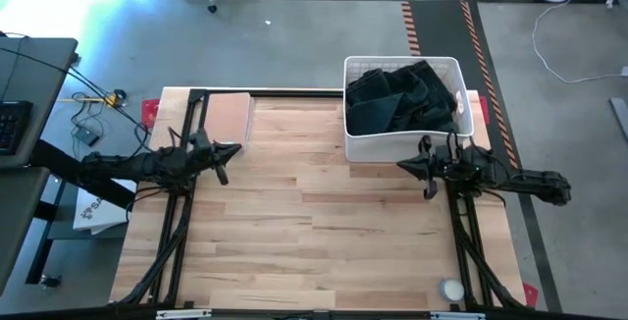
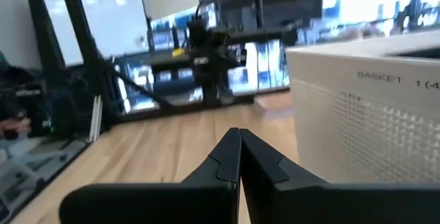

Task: Sort clothes
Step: Return to Home Position

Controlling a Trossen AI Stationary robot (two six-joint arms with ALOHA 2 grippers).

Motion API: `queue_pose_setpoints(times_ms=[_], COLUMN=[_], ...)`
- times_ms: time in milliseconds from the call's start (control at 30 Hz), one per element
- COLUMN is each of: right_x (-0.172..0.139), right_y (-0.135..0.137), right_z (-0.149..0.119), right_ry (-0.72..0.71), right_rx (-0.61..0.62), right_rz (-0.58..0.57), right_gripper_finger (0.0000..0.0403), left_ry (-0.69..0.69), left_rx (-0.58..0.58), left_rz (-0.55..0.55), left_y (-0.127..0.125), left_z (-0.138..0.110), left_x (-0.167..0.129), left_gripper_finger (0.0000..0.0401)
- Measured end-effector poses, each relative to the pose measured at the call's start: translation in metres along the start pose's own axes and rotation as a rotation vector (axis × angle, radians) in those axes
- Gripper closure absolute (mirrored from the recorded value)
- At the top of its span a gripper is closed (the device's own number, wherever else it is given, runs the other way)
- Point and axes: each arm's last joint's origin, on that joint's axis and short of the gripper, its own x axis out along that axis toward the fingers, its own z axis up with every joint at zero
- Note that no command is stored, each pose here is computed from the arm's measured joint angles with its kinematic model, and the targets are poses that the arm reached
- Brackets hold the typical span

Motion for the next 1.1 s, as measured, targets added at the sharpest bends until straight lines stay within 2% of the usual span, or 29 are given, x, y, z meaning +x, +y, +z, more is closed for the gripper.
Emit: queue_pose_setpoints(times_ms=[133,333,633,833,967,1033,1100], right_x=[0.000,0.000,0.000,-0.001,-0.002,-0.002,-0.002], right_y=[0.000,0.004,0.005,0.014,0.020,0.023,0.022], right_z=[-0.003,-0.002,-0.001,-0.001,-0.001,-0.001,-0.001], right_ry=[0.038,0.036,0.035,0.035,0.042,0.026,0.000], right_rx=[0.019,0.029,0.027,0.029,0.077,0.108,0.155], right_rz=[0.024,0.134,0.158,0.249,0.301,0.264,0.102], right_gripper_finger=[0.0403,0.0403,0.0403,0.0403,0.0402,0.0402,0.0402], left_ry=[0.004,0.023,0.023,0.023,0.023,0.023,0.023], left_rx=[-0.095,-0.084,-0.084,-0.085,-0.085,-0.085,-0.085], left_rz=[0.033,0.042,0.041,0.041,0.042,0.042,0.041], left_y=[0.000,0.000,0.000,0.000,0.000,0.000,0.000], left_z=[-0.001,-0.003,-0.003,-0.003,-0.003,-0.003,-0.003], left_x=[0.002,0.003,0.003,0.003,0.003,0.003,0.003], left_gripper_finger=[0.0399,0.0397,0.0396,0.0396,0.0396,0.0396,0.0396])
